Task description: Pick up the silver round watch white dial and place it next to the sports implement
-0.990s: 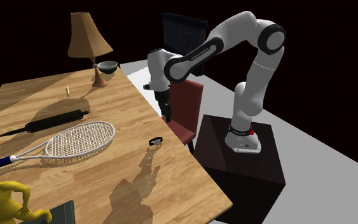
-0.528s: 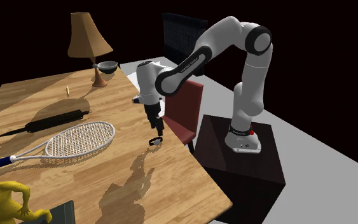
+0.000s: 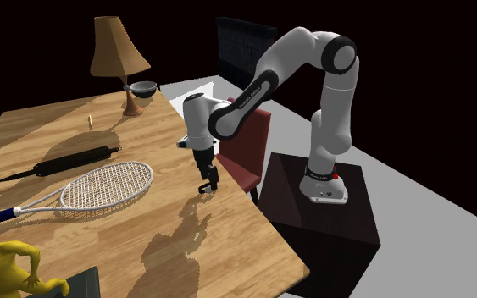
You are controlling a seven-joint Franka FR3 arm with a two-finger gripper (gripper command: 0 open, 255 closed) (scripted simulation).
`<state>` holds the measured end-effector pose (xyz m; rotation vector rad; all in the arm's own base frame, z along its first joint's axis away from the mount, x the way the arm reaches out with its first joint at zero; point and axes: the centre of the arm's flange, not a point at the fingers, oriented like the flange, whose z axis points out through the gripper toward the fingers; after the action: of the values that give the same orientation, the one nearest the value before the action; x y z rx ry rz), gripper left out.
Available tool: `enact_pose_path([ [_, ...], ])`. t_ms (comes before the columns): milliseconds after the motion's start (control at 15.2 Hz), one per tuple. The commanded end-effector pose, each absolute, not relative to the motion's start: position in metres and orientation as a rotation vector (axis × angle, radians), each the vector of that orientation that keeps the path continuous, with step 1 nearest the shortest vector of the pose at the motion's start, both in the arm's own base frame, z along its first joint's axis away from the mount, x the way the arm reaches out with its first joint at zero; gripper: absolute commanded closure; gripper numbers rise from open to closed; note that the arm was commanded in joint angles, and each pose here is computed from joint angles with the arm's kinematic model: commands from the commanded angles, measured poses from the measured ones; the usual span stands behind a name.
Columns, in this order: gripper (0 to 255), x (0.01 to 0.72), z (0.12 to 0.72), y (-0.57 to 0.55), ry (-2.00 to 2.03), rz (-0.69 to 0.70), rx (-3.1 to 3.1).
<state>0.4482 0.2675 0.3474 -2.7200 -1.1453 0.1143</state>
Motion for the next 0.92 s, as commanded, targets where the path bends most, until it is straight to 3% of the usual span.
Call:
enact_pose_path([
  [0, 0, 0.4480, 0.3448, 0.2682, -1.145, 0.114, -2.720],
  [330, 0, 0.4480, 0.3448, 0.2682, -1.145, 0.114, -2.720],
  [396, 255, 0.4480, 0.3448, 0.2682, -1.145, 0.114, -2.720],
  [858, 255, 0.4480, 0.3448, 0.2682, -1.145, 0.114, -2.720],
])
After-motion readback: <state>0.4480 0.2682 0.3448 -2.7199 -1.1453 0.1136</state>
